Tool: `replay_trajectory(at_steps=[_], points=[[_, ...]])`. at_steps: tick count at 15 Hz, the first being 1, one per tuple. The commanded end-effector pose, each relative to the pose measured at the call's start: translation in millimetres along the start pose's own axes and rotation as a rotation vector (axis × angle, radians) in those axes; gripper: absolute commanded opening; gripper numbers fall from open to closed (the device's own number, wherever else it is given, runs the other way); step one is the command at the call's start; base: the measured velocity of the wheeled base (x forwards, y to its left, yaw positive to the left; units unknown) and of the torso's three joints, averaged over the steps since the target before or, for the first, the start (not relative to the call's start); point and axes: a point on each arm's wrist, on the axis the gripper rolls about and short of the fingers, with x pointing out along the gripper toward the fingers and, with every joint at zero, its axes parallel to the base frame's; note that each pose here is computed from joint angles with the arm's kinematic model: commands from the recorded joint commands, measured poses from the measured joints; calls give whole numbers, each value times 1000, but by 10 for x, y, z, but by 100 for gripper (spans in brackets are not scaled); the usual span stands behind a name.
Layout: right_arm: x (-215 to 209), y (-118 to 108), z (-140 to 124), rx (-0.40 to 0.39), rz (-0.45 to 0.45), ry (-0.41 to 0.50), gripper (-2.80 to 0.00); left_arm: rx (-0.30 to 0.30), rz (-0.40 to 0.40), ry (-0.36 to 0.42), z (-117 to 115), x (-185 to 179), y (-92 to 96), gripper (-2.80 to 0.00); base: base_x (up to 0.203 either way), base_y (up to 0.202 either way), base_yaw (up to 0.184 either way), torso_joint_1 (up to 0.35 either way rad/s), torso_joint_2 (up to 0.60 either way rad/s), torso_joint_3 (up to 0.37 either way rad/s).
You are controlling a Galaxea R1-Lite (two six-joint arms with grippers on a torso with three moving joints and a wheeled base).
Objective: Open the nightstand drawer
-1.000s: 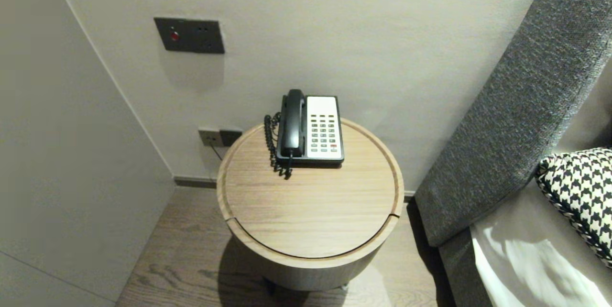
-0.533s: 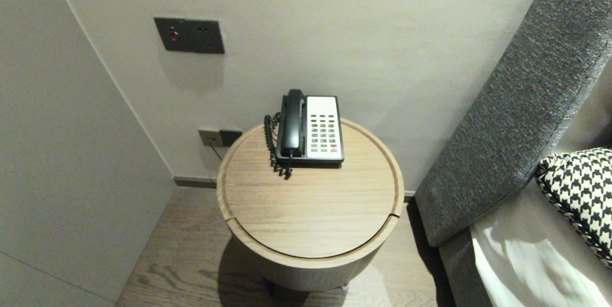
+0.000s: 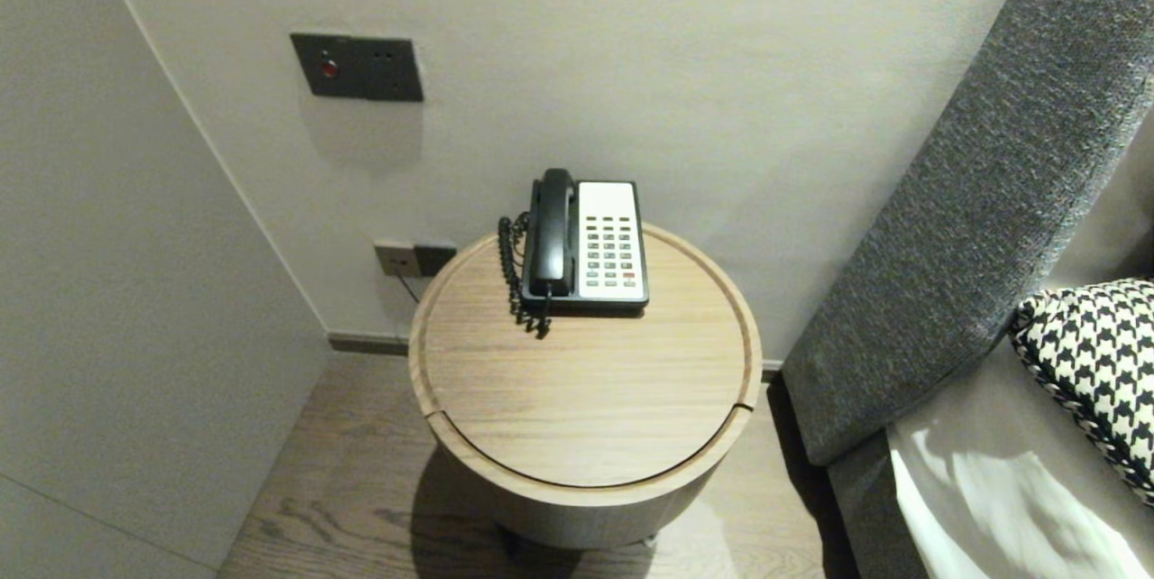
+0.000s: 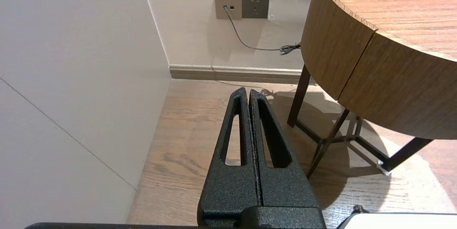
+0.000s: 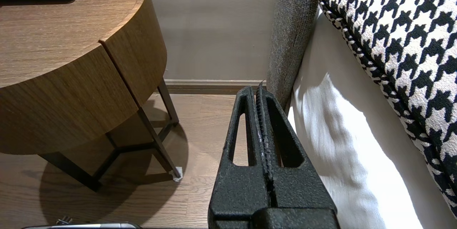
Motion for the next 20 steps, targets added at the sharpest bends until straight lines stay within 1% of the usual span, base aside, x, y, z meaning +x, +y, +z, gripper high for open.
replay_trajectory(at_steps=[1, 16, 19, 20], points=[[23, -3, -115, -3, 0, 43, -280, 1, 0, 0, -1, 0, 0, -280, 0, 0, 0, 0, 0, 0], [21, -3, -115, -12, 0, 40, -280, 0, 0, 0, -1, 0, 0, -280, 0, 0, 0, 0, 0, 0], [21, -3, -115, -12, 0, 40, -280, 7, -2, -1, 0, 0, 0, -280, 0, 0, 0, 0, 0, 0], [21, -3, -115, -12, 0, 40, -280, 0, -1, -1, 0, 0, 0, -280, 0, 0, 0, 0, 0, 0]])
